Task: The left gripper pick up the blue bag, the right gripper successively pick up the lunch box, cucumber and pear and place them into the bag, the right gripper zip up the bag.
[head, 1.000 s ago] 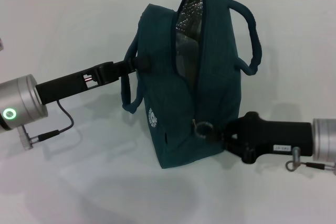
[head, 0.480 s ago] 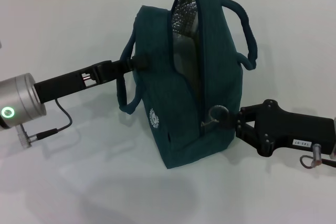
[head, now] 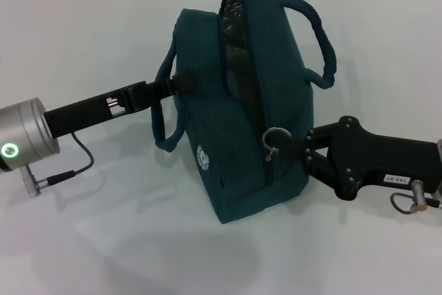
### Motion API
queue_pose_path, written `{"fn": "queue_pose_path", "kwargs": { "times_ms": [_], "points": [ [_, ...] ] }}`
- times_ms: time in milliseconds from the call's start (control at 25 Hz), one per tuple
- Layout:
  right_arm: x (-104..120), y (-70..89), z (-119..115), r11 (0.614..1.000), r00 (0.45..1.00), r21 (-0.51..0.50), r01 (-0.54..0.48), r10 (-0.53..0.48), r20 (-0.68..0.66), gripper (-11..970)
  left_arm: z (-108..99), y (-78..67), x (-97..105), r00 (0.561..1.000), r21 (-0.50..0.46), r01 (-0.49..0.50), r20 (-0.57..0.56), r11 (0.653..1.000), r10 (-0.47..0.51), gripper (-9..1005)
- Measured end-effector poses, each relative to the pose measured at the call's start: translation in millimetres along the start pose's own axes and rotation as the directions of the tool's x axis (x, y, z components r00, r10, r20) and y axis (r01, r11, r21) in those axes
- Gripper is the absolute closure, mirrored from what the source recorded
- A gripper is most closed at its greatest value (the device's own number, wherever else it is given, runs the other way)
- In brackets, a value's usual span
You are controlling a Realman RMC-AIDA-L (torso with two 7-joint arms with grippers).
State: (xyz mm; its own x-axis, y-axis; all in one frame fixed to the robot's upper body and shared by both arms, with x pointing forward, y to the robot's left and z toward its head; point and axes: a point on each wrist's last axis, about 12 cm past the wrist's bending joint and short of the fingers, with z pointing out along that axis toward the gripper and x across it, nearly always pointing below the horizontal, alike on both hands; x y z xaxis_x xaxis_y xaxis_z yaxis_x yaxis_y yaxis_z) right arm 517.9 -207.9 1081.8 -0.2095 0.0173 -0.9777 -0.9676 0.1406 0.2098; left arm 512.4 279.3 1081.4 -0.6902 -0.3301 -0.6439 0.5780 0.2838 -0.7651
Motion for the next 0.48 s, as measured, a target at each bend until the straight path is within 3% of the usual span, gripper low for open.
{"fn": "queue_pose_path", "kwargs": {
  "times_ms": [480],
  "points": [
    [-13,-1.2,4,0.999,0.999,-0.043,0.028,-0.025,0.047,943,-1,-0.6,-3,0.996,0.005,-0.087,-0.004,0.996,0.087,872]
  ]
}}
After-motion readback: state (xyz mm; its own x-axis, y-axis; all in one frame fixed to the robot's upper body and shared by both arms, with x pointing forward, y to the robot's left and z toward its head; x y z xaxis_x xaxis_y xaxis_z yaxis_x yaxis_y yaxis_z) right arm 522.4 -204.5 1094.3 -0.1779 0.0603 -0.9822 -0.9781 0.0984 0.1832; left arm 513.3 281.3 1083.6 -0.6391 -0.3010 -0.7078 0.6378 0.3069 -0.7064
